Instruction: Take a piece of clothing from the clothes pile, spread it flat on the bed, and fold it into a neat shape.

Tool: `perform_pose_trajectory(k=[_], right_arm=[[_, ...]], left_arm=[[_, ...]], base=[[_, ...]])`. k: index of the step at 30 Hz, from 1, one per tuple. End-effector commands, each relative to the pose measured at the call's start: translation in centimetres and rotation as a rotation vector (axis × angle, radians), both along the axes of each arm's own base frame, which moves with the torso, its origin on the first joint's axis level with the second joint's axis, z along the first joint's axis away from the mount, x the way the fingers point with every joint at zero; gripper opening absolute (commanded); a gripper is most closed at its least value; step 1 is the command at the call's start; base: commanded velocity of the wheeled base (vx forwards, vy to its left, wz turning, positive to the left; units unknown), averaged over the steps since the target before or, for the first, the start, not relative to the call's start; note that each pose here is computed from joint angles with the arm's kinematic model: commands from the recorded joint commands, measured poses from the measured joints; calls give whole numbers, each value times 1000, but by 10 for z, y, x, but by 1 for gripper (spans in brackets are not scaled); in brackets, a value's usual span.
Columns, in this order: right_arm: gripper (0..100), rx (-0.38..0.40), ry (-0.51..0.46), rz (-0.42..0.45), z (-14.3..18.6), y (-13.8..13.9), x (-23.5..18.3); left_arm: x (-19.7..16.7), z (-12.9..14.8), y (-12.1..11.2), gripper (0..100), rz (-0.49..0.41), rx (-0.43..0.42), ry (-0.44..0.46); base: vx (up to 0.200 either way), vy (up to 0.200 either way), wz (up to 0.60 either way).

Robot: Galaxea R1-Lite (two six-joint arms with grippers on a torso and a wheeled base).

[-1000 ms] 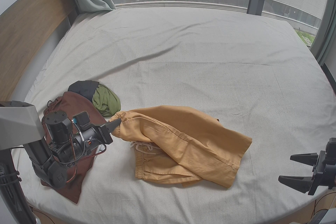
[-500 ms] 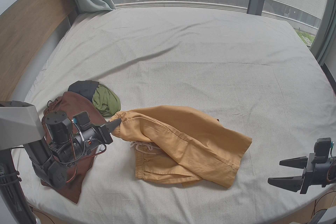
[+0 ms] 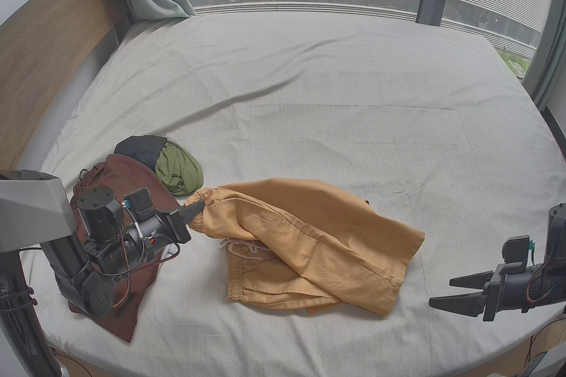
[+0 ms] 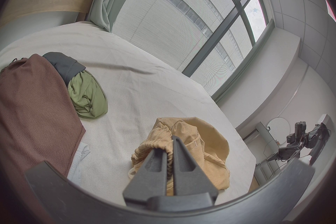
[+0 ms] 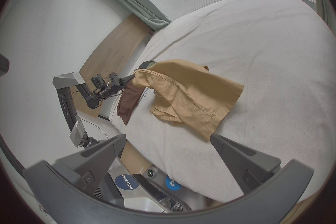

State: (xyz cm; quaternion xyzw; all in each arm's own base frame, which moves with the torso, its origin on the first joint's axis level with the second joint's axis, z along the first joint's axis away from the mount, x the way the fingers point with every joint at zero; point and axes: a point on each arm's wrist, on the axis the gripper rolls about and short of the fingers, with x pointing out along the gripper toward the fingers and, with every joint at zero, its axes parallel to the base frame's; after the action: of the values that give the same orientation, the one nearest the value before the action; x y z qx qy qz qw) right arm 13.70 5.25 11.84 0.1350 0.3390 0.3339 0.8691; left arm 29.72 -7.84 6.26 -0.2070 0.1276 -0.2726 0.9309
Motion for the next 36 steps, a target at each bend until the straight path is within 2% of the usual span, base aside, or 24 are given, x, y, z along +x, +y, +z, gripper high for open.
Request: perform_pose_trajectory(k=[1,13,27,36], right_arm=[[100,-19,78,-3,-13,2,9],[100,51,175,-26,-41,9,27],[100,67,166,-24,-78,16,51],[100,100,181,-58,-99,17,60]], left_arm=[[0,1,0,0,0,-1,-4],[0,-1,0,0,0,1,1],[1,-1,3,0,11,1,2],[1,-1,4,0,13,1,2]], base=[[0,0,0],[0,0,0],[0,0,0],[0,0,0]])
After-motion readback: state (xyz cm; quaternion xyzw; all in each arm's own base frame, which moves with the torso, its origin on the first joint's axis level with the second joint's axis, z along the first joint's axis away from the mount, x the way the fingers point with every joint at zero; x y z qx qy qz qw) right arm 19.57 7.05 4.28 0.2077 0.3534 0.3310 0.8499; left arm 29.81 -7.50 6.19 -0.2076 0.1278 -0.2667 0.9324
